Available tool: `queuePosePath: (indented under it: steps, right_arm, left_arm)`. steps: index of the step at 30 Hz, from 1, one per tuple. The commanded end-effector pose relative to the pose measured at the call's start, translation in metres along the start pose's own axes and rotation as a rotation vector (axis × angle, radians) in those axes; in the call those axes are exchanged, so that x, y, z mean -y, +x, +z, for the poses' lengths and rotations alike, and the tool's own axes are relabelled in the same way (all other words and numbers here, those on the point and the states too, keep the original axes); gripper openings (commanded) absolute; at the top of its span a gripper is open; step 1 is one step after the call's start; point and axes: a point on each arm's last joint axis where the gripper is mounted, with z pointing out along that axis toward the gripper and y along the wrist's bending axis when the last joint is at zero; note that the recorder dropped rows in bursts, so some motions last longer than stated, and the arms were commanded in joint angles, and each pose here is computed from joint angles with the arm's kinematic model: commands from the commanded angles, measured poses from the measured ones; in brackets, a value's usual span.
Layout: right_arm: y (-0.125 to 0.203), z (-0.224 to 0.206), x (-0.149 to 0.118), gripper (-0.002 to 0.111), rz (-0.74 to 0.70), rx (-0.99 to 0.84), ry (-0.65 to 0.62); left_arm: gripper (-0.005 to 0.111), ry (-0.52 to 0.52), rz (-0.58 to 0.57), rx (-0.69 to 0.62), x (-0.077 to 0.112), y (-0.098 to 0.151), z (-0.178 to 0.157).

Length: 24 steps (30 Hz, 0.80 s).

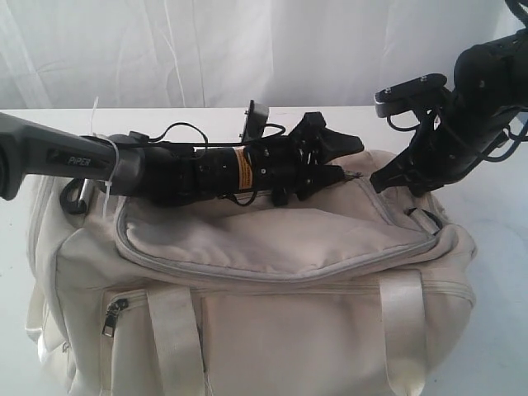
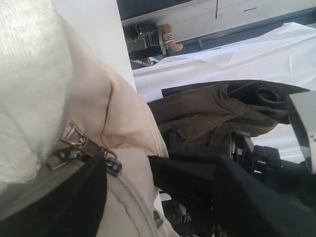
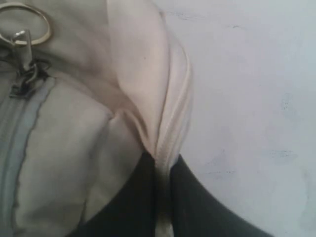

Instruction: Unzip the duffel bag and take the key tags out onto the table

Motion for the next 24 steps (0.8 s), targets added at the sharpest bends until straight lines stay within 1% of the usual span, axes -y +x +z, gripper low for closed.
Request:
queuePosePath:
  steps: [1,6,13,16,21,23,24]
  right_arm:
    - [0.006,0.003,0.003,0.0,-0.011,-0.042,0.007]
    - [0.005,0.003,0.003,0.0,-0.011,-0.032,0.007]
    - [0.003,0.003,0.003,0.0,-0.009,-0.017,0.006]
    - [0.003,0.003,0.003,0.0,-0.009,-0.017,0.006]
    - [0.003,0.003,0.003,0.0,-0.009,-0.009,0.006]
    - [0.002,0.003,0.003,0.0,-0.009,-0.006,0.007]
    - [0.002,0.003,0.003,0.0,-0.009,-0.006,0.007]
  left_arm:
    - [0.066,-0.202,0.055,0.014,-0.03,-0.003,-0.005]
    - [0.066,-0.272,0.075,0.025,-0.036,-0.003,-0.006]
    - [0.066,-0.372,0.088,0.044,-0.04,0.005,0.0]
    - [0.066,-0.433,0.092,0.067,-0.044,0.006,0.001]
    - [0.066,-0.453,0.046,0.114,-0.045,0.003,0.0]
    - [0.066,-0.478,0.037,0.133,-0.047,0.002,-0.002]
    - [0.066,-0.508,0.036,0.147,-0.05,0.0,-0.003]
